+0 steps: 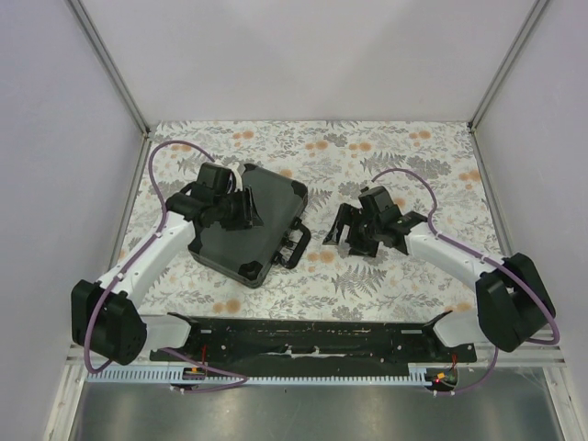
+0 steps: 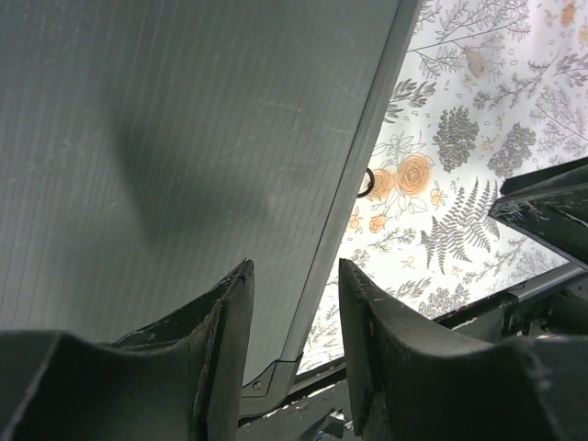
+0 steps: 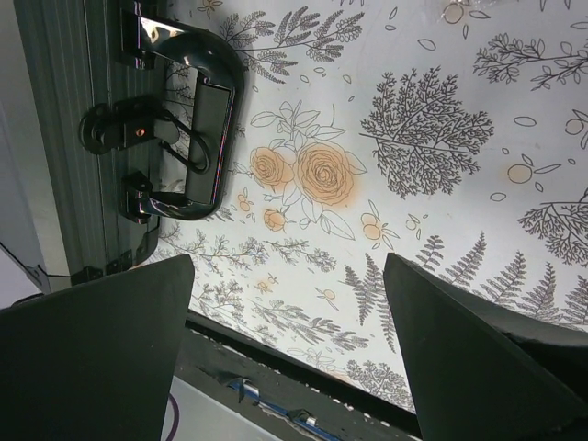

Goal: Pack up texas hold em set

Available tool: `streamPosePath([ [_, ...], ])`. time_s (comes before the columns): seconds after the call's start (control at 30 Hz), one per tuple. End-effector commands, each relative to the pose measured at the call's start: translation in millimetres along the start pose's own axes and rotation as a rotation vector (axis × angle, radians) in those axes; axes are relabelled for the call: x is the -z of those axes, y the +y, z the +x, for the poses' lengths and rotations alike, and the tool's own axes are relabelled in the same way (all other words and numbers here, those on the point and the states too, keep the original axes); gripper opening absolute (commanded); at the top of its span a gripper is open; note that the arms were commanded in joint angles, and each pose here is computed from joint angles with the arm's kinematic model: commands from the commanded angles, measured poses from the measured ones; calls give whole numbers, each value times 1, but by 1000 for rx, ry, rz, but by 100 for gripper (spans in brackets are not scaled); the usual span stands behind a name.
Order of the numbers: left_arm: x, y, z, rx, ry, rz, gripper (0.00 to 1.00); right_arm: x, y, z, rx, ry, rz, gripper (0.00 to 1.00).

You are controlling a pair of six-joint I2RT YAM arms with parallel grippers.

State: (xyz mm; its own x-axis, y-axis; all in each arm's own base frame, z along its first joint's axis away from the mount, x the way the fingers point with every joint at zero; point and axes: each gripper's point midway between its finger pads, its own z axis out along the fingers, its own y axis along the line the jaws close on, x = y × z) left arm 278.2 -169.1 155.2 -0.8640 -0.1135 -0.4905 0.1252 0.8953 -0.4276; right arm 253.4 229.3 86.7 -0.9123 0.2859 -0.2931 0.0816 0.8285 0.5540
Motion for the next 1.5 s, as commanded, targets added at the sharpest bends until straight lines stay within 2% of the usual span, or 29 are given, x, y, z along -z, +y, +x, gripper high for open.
streamPosePath([
  [0.0,15,5,-25,-42,-85,-71,50,19,11,-20,13,-103,-8,92],
  [0.2,38,6,-54,-91,-175,-135,54,55,-15,-59,80,-280,183,94],
  [0.3,37,-3,-53,-133,-170,-78,59,62,-21,-72,123,-311,239,93],
  [0.43,24,-24,-37,-209,-128,5,62,45,-13,-68,160,-242,204,90],
  [0.5,14,-40,-26,-265,-106,18,62,30,-2,-62,153,-197,131,88],
  [0.7,-12,-65,-17,-417,-138,-48,62,-3,18,-40,87,-90,-40,81],
  [0.93,-23,-53,-15,-523,-152,-191,63,-26,24,-27,52,-29,-127,80],
  [1.2,-35,-19,-5,-627,-83,-387,77,-53,21,-15,10,37,-163,82],
  [1.47,-47,-14,0,-726,-26,-451,82,-76,38,-2,-13,114,-262,72],
])
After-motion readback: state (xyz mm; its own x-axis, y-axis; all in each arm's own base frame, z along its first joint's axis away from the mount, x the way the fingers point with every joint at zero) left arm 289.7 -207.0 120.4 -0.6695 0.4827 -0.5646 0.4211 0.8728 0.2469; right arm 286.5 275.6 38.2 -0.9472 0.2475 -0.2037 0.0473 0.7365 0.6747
